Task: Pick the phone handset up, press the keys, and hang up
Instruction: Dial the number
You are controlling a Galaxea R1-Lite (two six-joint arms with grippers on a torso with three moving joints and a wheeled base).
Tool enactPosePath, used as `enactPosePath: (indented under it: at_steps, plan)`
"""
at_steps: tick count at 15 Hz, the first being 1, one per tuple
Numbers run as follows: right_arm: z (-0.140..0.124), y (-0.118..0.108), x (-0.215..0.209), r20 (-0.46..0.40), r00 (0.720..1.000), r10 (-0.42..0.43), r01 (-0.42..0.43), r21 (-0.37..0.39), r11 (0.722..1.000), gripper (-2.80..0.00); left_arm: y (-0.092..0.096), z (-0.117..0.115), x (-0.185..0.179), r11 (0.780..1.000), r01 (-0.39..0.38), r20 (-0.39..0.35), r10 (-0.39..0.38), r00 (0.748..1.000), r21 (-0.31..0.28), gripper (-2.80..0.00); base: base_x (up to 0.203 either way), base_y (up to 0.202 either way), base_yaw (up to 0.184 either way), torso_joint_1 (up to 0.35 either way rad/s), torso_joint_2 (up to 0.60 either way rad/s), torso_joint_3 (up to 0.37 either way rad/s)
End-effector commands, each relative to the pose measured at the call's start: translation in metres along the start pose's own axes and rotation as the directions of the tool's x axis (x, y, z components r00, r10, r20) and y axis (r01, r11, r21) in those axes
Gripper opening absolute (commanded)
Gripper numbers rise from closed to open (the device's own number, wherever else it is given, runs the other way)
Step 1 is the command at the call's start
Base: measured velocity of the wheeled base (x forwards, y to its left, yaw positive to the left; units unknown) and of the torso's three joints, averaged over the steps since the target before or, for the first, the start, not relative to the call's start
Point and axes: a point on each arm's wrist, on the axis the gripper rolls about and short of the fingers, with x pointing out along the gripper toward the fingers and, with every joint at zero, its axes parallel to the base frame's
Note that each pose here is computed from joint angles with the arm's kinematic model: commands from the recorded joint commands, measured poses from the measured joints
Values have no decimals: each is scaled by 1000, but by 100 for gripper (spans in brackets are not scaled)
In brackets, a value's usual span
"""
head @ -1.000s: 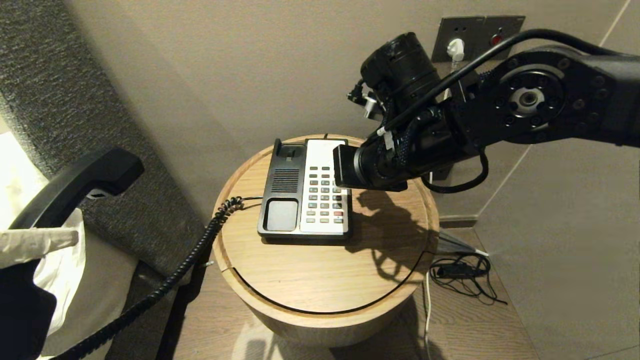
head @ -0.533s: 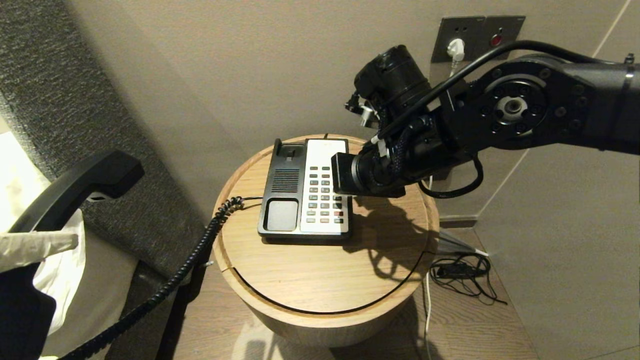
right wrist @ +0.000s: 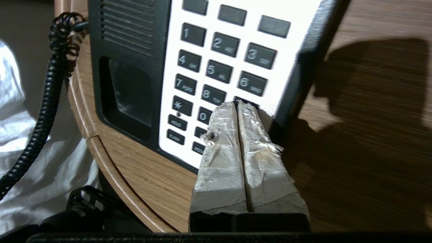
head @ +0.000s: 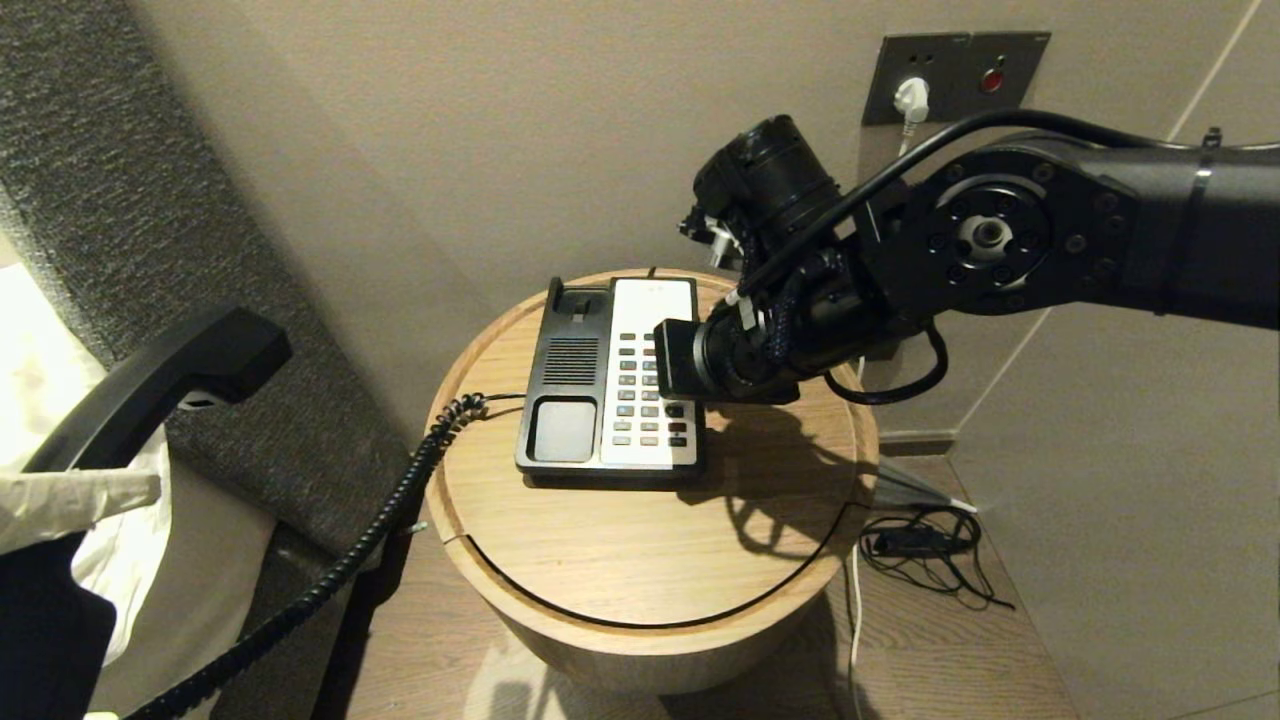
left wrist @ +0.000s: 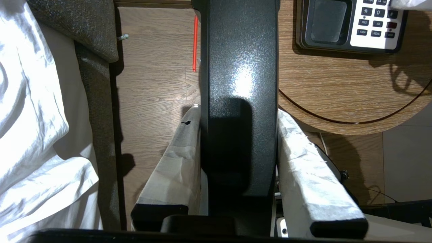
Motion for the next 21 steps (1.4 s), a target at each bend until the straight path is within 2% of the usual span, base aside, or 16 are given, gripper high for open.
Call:
enactPosePath:
  at_steps: [1,7,11,15,21]
  plan:
    - [-2,-1,6,-14,1000,-9,9,1,1000,-280,0,-1,0,1000,-4,-5,4,1000,-1,-280,0,0,0,0,0,0]
    - [-2,-2,8,-14,1000,-20,20,1,1000,-280,0,-1,0,1000,-4,-6,4,1000,-1,-280,0,0,0,0,0,0]
    - [-1,5,-17,14,1000,6,-6,-6,1000,-280,1,-1,0,1000,-2,-3,2,1000,-2,-280,0,0,0,0,0,0]
    - [-5,6,-35,-11,1000,2,-2,-7,1000,-280,0,0,0,1000,-1,-5,1,1000,-1,-280,0,0,0,0,0,0]
    - [-12,4,-31,-68,997,-24,24,-10,1000,-280,0,-3,2,1000,-5,-16,5,1000,1,-280,0,0,0,0,0,0]
